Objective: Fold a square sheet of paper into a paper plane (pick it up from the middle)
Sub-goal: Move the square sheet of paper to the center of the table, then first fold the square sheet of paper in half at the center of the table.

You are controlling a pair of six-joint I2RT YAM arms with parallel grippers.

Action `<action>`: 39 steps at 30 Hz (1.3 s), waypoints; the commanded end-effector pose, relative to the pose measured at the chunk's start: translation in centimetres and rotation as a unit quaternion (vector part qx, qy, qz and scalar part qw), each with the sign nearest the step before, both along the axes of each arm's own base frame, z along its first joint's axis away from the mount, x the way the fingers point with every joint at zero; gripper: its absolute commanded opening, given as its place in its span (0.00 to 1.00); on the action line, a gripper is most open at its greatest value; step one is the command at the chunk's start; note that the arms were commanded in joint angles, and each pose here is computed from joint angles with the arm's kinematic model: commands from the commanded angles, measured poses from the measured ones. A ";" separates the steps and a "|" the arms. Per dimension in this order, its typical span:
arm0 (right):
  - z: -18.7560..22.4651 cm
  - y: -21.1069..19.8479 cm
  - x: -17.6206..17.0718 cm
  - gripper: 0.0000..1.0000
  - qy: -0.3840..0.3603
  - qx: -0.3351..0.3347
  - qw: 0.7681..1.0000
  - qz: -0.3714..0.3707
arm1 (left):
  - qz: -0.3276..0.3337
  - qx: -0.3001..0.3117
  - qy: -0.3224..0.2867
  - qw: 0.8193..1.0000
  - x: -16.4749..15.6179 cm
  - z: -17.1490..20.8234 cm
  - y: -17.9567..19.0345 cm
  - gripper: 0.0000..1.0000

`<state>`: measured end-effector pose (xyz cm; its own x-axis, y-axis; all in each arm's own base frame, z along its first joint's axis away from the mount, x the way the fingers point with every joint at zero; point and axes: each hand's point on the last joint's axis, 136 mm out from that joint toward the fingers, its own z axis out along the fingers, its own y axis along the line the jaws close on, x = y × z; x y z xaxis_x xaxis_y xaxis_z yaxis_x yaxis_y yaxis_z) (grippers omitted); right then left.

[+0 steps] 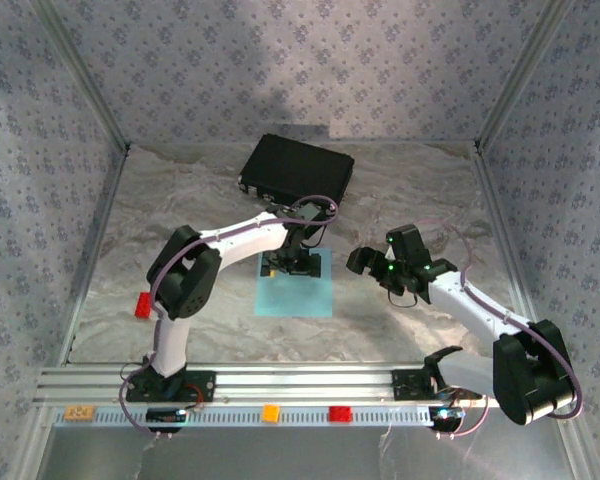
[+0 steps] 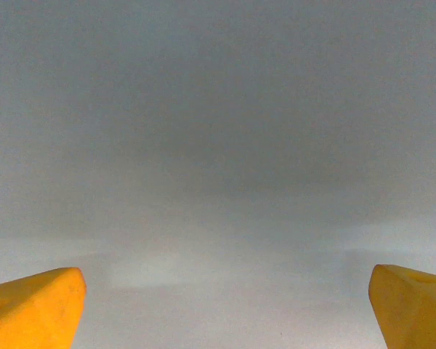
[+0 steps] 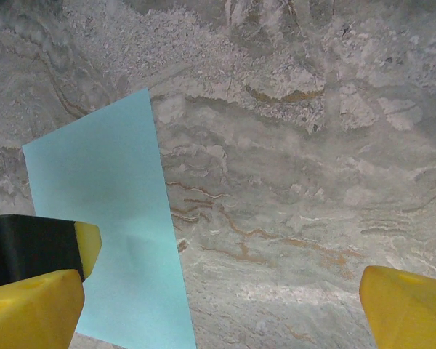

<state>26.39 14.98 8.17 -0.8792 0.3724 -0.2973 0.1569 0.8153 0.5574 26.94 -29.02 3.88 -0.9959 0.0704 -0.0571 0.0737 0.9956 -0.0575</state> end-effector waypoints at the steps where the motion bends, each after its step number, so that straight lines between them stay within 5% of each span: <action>1: 0.3 -0.4 -0.1 0.99 0.002 -0.009 1.000 -0.004 | -0.001 0.015 0.015 1.000 -0.5 -0.1 0.0 1.00; 39: -0.2 -1.3 -0.5 0.99 0.012 -0.016 1.000 -0.021 | -0.007 0.065 0.052 0.997 -1.9 -4.4 1.0 0.97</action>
